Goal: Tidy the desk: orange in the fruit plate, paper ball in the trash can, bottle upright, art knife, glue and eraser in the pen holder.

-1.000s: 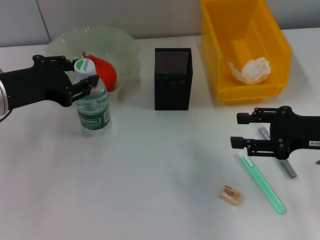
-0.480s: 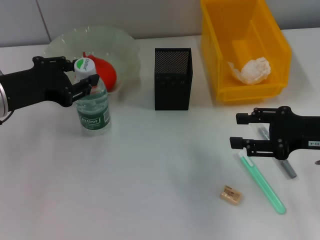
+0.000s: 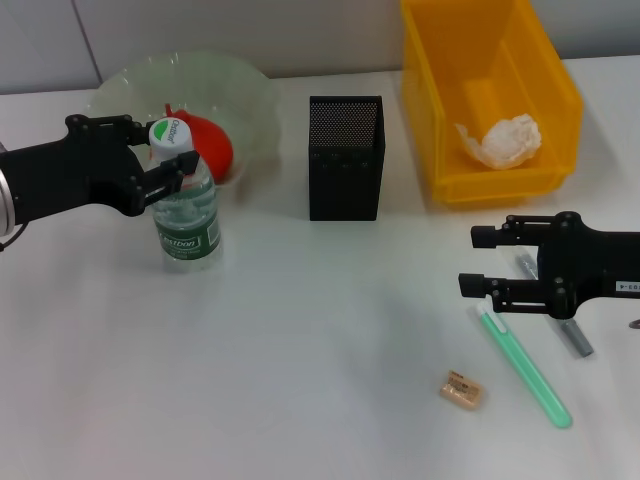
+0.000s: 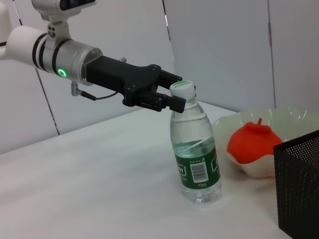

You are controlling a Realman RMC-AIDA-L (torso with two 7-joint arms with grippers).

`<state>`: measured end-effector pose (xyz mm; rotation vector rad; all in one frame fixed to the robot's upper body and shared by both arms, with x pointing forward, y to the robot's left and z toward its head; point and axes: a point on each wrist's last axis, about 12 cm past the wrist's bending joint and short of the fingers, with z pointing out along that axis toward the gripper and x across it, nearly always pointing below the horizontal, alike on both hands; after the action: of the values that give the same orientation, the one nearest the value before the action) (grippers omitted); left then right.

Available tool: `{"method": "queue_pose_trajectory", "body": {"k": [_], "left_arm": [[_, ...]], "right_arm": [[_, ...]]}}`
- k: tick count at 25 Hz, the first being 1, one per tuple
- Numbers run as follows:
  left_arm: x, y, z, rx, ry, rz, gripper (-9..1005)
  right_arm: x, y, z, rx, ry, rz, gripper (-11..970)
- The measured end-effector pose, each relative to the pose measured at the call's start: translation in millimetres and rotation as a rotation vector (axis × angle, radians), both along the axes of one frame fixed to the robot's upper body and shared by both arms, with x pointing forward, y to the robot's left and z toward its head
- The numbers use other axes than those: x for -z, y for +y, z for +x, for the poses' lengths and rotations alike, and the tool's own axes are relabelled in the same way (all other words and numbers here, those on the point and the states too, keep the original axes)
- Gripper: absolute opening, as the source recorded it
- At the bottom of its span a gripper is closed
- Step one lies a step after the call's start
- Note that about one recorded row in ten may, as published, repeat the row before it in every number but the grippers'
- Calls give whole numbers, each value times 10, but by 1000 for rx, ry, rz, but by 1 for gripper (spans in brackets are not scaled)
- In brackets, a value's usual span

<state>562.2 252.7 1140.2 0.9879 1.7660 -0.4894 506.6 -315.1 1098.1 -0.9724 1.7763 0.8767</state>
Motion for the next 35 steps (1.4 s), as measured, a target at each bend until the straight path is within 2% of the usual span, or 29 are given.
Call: {"method": "queue_pose_trajectory", "body": {"k": [9, 14, 30, 35], "left_arm": [[-29, 61, 7, -27, 0, -31, 535], [-54, 52, 8, -29, -8, -58, 798], [-175, 59, 28, -36, -50, -129, 827], [-275, -41, 4, 28, -64, -175, 827]], "right_arm": [[2, 5, 0, -3, 1, -2, 668], [3, 7, -1, -4, 2, -2, 668], [19, 10, -8, -3, 9, 3, 668], [28, -4, -4, 12, 8, 3, 668]]}}
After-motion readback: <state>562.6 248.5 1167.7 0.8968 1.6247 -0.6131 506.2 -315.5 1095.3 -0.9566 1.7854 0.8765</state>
